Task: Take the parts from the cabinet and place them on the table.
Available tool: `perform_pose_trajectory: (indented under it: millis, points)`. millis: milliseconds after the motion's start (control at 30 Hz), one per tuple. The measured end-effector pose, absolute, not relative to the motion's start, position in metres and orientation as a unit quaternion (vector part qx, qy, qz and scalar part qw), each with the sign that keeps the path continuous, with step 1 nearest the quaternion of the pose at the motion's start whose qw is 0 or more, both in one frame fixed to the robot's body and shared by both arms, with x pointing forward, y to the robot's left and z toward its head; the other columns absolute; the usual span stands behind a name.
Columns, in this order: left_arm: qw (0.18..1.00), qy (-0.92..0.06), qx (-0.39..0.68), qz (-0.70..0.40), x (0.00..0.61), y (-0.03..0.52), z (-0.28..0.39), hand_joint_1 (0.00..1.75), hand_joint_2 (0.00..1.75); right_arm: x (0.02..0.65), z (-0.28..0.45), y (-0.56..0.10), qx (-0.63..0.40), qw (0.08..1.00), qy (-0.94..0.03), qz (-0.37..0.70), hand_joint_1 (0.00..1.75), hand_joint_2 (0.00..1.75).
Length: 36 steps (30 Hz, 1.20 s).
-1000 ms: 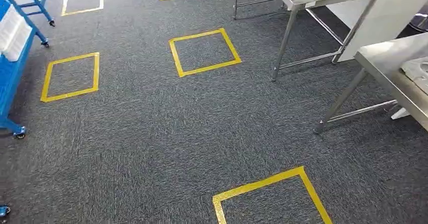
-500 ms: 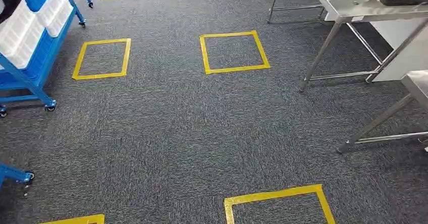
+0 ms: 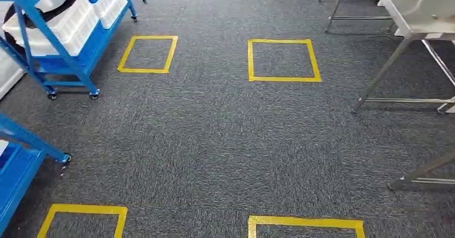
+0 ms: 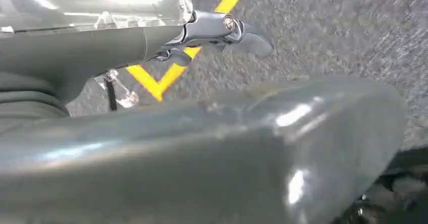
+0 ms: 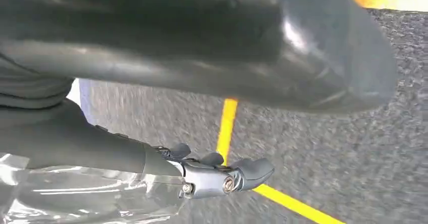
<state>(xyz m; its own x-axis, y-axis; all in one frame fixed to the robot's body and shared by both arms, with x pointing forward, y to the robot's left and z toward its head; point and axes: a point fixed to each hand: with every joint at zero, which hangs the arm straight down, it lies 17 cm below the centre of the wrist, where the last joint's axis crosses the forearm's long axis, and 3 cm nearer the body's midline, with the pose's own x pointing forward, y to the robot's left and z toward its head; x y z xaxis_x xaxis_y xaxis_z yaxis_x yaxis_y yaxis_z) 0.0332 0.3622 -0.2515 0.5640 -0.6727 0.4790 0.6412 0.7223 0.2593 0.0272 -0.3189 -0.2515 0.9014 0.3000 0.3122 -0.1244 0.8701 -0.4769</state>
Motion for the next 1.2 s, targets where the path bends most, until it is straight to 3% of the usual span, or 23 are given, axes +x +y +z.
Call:
perform_pose_trajectory:
  millis: [1200]
  points:
    - [0.878,-0.274,0.060,-0.387,0.039,0.381,-0.252,0.00,0.00,0.028,-0.253,-0.323,-0.226,0.955,-0.182,0.057,0.00,0.00]
